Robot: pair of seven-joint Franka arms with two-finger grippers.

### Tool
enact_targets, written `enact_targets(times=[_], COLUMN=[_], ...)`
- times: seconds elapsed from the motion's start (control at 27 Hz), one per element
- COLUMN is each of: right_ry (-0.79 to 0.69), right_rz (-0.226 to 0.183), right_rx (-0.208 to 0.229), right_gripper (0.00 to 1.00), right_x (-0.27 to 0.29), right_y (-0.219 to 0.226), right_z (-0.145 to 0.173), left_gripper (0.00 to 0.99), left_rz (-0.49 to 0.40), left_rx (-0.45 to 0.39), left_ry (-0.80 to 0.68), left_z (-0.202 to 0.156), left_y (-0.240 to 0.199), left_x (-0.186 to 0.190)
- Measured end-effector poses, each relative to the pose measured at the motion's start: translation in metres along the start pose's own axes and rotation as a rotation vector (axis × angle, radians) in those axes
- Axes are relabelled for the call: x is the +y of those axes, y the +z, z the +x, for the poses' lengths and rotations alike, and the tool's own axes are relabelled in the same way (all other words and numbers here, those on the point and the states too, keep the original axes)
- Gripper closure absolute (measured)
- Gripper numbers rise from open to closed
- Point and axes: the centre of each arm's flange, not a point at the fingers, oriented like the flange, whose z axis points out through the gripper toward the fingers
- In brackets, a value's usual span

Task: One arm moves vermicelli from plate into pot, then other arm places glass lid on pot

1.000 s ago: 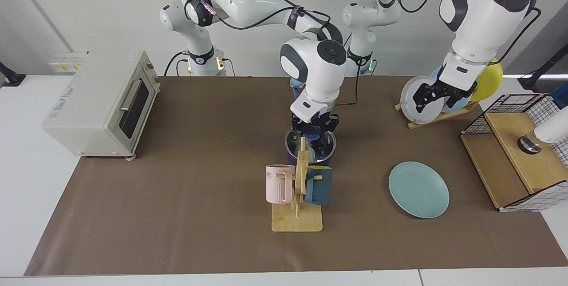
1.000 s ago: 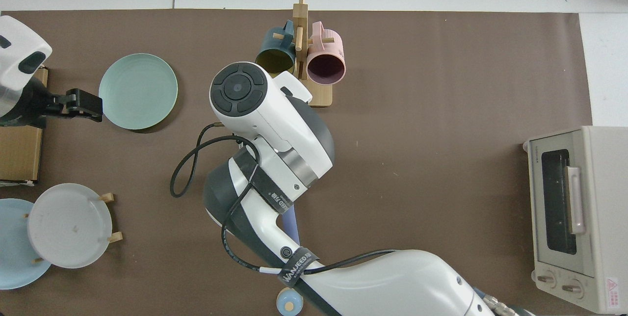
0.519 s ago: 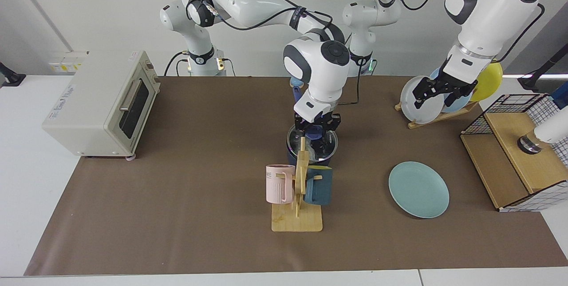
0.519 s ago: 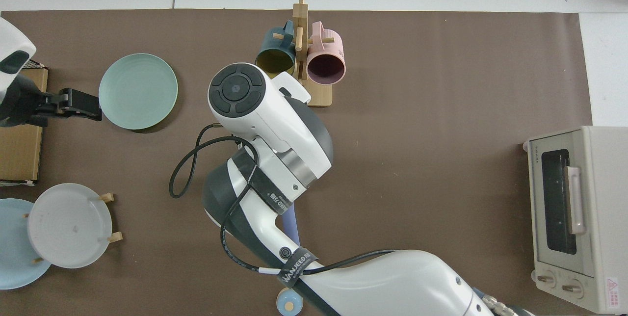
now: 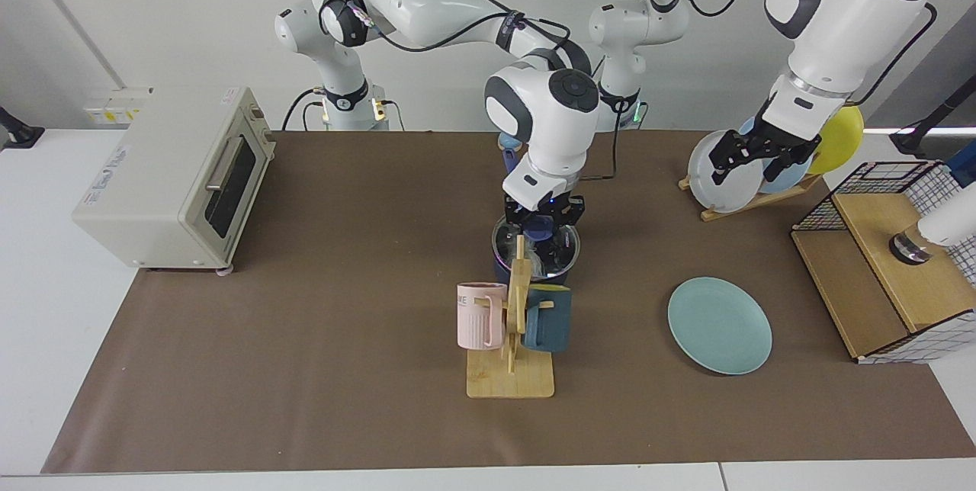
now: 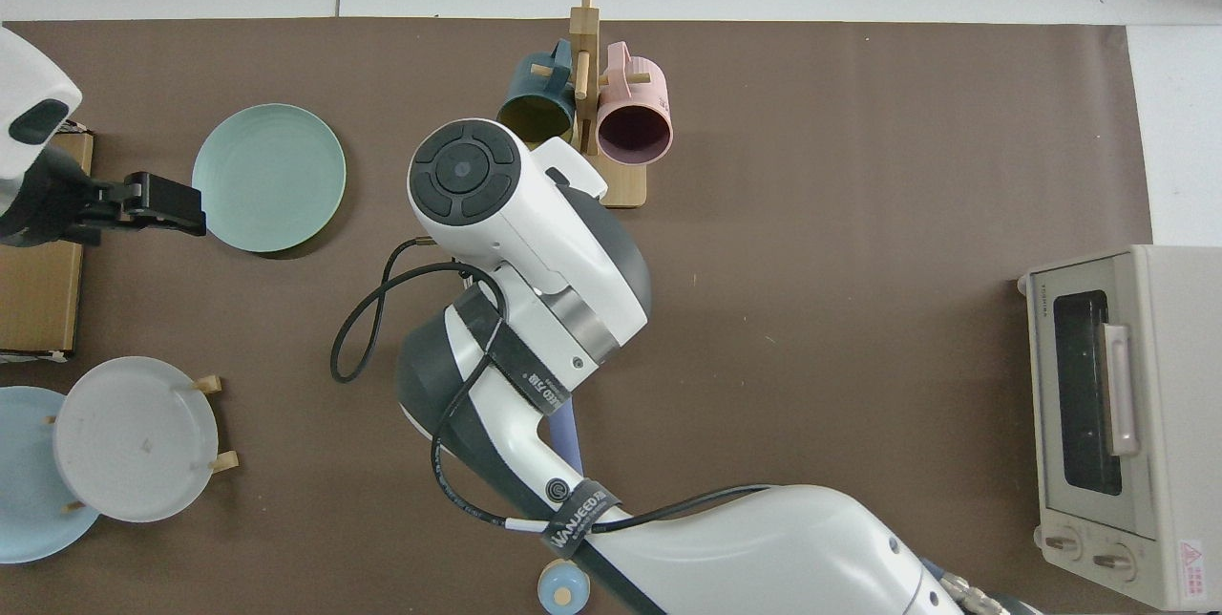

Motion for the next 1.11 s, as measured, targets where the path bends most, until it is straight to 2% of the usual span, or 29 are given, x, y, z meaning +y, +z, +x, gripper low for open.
enact_targets(times=[0.59, 1.11], right_ry=[0.0, -0.003], right_rz=[0.006, 0.011], right_rx=[-0.005, -0.009], right_gripper=[0.36, 0.36], right_x=[-0.003, -0.005], right_y=[0.022, 0.022], right_z=[0.002, 0.0], left_gripper=[0.0, 0.0], left_rz=[0.0, 0.0], left_rx=[0.0, 0.0], left_ry=[0.0, 0.0], left_z=[0.0, 0.0], left_y=[0.0, 0.0], left_x=[0.0, 0.0])
